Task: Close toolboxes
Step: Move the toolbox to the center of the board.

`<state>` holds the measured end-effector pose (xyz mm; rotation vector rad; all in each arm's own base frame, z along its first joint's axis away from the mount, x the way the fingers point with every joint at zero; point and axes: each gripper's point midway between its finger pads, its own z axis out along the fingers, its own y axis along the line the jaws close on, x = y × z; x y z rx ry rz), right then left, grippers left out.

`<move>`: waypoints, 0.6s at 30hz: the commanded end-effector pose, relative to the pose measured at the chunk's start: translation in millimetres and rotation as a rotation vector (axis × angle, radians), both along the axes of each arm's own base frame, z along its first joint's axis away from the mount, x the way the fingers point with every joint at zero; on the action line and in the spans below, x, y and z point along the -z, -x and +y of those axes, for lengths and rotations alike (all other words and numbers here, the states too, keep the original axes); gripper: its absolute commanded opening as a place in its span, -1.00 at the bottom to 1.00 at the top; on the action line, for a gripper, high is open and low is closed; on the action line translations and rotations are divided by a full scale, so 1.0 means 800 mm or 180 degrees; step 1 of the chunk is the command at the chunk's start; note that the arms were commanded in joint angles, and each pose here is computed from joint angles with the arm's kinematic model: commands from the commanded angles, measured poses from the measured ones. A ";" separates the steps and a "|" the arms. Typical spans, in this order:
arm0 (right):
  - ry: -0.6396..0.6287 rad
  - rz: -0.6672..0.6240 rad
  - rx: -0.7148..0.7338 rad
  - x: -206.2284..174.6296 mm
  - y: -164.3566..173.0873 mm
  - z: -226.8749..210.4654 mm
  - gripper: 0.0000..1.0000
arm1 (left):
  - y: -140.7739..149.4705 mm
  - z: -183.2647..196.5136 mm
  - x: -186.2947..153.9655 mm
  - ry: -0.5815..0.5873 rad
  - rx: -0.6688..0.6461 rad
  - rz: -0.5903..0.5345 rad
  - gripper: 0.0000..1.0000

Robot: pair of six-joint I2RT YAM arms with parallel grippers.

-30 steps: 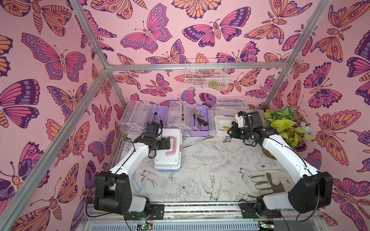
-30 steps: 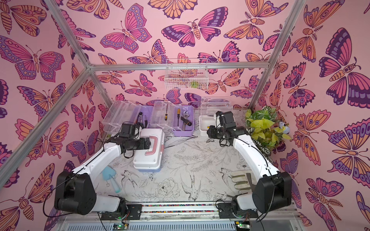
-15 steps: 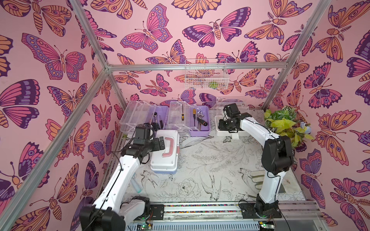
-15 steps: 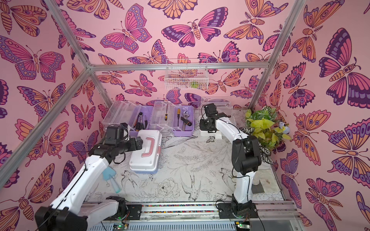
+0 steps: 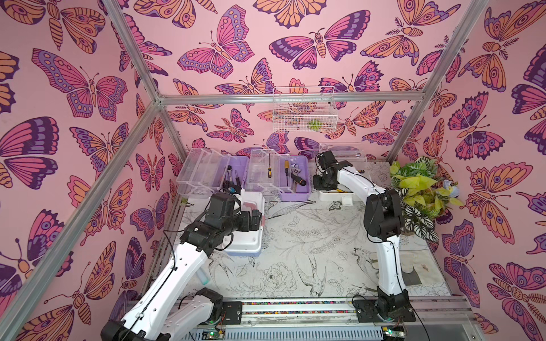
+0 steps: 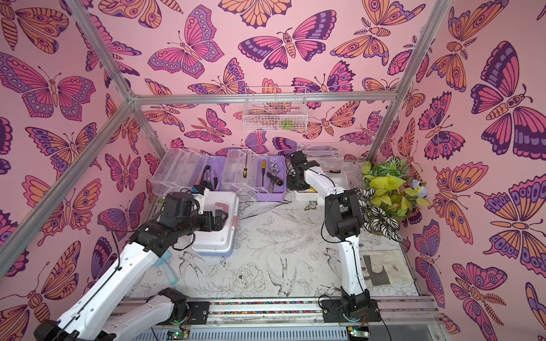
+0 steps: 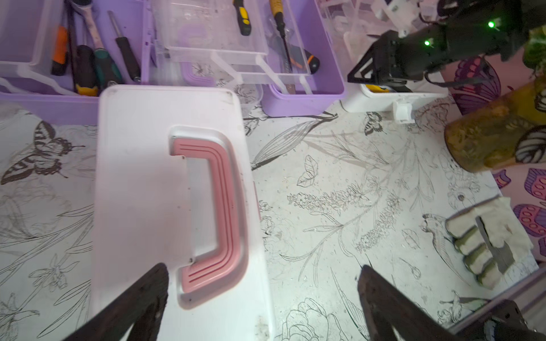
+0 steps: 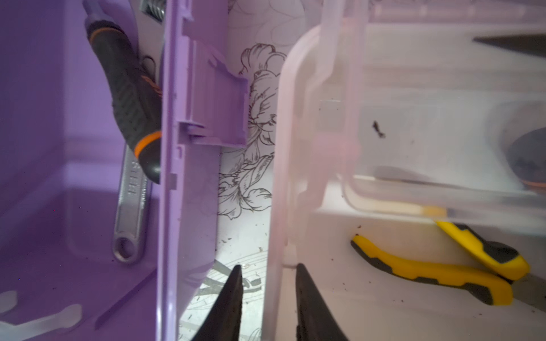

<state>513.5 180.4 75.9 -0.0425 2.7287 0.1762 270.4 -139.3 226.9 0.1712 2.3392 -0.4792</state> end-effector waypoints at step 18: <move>-0.0309 0.0129 0.0105 0.002 0.142 -0.024 -0.87 | 0.019 -0.056 0.027 -0.0134 0.0305 0.0214 0.99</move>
